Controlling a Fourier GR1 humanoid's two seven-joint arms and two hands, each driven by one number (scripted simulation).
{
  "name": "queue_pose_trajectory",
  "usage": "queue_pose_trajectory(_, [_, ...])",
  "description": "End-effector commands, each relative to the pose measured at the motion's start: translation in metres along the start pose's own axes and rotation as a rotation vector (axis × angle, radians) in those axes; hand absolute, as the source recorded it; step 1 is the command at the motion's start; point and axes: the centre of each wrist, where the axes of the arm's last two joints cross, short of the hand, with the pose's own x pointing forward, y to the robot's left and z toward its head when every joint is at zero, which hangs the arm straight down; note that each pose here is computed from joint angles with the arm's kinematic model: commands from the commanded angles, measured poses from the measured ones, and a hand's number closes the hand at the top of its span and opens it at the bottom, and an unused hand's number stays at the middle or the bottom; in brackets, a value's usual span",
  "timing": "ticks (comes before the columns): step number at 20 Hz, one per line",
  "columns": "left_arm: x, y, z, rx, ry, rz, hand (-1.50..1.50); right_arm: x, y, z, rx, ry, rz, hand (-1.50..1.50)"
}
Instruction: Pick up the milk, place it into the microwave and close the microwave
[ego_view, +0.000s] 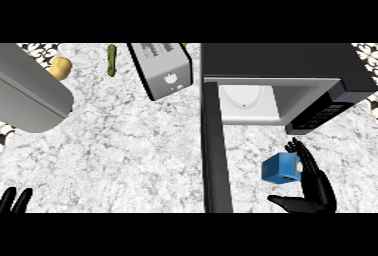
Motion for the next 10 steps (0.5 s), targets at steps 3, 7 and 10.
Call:
queue_pose_trajectory(3, [-0.001, 0.0, -0.002, 0.007, -0.005, 0.005, -1.5, -0.003, 0.015, -0.02, 0.025, -0.109, 0.019, 1.5])
queue_pose_trajectory(7, [-0.001, -0.006, -0.002, 0.008, -0.004, 0.002, -1.5, 0.012, 0.025, -0.021, -0.176, -0.202, 0.217, 1.5])
queue_pose_trajectory(10, [0.005, 0.005, 0.01, -0.016, 0.0, 0.014, -1.5, 0.017, 0.023, -0.021, -0.163, -0.203, 0.086, 1.5])
